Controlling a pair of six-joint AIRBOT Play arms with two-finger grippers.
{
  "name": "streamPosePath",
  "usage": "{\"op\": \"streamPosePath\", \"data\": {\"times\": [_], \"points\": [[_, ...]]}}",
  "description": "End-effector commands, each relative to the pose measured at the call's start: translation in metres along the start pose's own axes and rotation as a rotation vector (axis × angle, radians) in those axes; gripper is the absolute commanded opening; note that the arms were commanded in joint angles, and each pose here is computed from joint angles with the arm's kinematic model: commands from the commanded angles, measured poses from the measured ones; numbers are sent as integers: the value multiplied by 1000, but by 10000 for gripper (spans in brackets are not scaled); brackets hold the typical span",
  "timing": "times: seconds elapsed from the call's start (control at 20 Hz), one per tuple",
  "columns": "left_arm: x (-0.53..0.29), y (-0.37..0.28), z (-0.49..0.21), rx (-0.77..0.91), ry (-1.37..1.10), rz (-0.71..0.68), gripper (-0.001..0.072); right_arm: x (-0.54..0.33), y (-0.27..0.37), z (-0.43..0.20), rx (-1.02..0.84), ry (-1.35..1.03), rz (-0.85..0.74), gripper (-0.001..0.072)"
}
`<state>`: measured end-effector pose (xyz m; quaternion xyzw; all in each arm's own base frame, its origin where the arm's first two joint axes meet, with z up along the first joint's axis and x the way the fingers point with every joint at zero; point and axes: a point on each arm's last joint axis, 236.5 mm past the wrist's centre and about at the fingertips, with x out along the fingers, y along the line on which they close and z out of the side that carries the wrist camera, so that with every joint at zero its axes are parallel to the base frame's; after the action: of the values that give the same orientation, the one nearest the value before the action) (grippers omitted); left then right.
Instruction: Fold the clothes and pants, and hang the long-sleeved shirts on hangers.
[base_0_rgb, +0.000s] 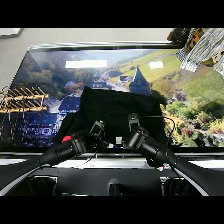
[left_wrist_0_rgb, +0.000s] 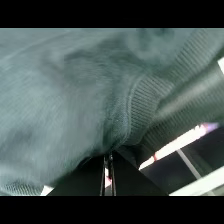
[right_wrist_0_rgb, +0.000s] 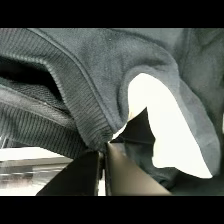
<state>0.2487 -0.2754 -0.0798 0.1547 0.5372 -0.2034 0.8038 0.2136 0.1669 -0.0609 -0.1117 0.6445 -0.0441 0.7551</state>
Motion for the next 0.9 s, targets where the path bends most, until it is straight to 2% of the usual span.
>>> {"op": "streamPosePath", "data": {"times": [0.0,0.3,0.6,0.75,0.8,0.85], "points": [[-9,12,13,-158,35,-29,29,-1,0,-2,4,7,1,31],[-36,5,64,-414,37,-354,28,-16,6,7,21,-24,47,31],[-18,38,69,-608,91,-379,27,-30,24,31,79,-104,129,31],[-7,35,64,-610,122,-388,29,-30,27,34,117,-112,140,31],[-7,36,65,-606,119,-388,69,-29,27,33,116,-111,138,31],[-11,36,68,-584,106,-391,228,-30,27,34,116,-112,138,31]]}}
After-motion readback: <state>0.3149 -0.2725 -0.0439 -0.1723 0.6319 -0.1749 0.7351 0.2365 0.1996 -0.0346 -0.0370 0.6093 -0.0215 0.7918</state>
